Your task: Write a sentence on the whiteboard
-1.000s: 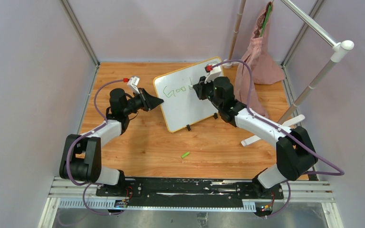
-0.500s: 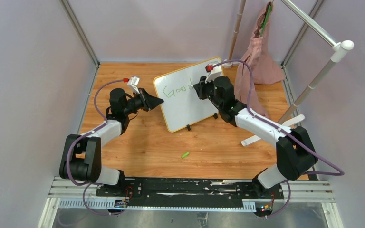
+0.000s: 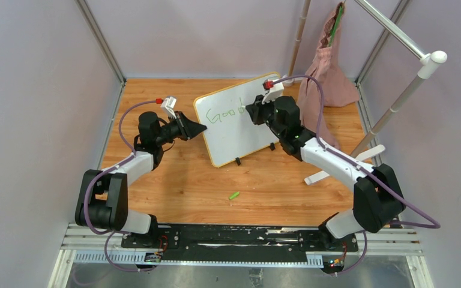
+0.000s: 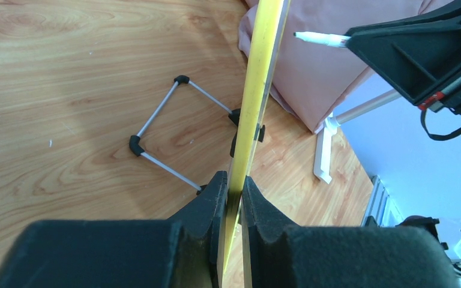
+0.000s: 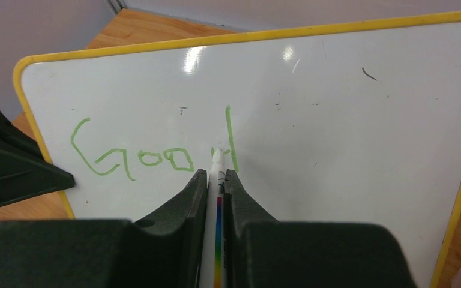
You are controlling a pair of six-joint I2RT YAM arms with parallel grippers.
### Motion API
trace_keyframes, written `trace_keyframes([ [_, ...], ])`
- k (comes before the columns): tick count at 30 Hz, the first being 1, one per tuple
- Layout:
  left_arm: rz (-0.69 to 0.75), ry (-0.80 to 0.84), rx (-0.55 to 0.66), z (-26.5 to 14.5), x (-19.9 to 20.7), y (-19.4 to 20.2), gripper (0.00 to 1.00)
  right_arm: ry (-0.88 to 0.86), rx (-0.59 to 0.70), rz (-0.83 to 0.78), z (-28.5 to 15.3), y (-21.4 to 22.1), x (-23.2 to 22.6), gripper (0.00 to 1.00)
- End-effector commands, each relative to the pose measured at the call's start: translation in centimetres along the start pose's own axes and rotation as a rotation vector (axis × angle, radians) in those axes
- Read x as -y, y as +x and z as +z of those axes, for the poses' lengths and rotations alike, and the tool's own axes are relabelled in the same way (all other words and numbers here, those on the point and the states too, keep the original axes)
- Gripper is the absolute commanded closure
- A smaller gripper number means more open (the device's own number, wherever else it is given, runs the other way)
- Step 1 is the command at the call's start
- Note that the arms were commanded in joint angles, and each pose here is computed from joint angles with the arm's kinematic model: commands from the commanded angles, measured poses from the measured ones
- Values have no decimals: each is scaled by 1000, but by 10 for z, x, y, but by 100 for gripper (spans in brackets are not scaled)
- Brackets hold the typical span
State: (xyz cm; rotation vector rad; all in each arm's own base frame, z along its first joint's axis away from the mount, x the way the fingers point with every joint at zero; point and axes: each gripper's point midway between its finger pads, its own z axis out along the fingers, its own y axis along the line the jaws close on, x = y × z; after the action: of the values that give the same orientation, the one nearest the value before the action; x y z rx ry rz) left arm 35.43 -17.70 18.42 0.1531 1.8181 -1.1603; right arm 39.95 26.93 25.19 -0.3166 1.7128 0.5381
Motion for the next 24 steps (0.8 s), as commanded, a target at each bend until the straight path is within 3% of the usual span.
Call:
trace_keyframes([
  [1, 58, 26, 44, -1, 10, -17, 100, -67, 83, 29, -20, -33, -12, 100],
  [14, 156, 2, -58, 6, -14, 2, 100, -70, 128, 10, -84, -43, -11, 100],
  [24, 245, -54, -110, 4, -34, 15, 100, -15, 152, -53, -88, -20, 4, 100],
])
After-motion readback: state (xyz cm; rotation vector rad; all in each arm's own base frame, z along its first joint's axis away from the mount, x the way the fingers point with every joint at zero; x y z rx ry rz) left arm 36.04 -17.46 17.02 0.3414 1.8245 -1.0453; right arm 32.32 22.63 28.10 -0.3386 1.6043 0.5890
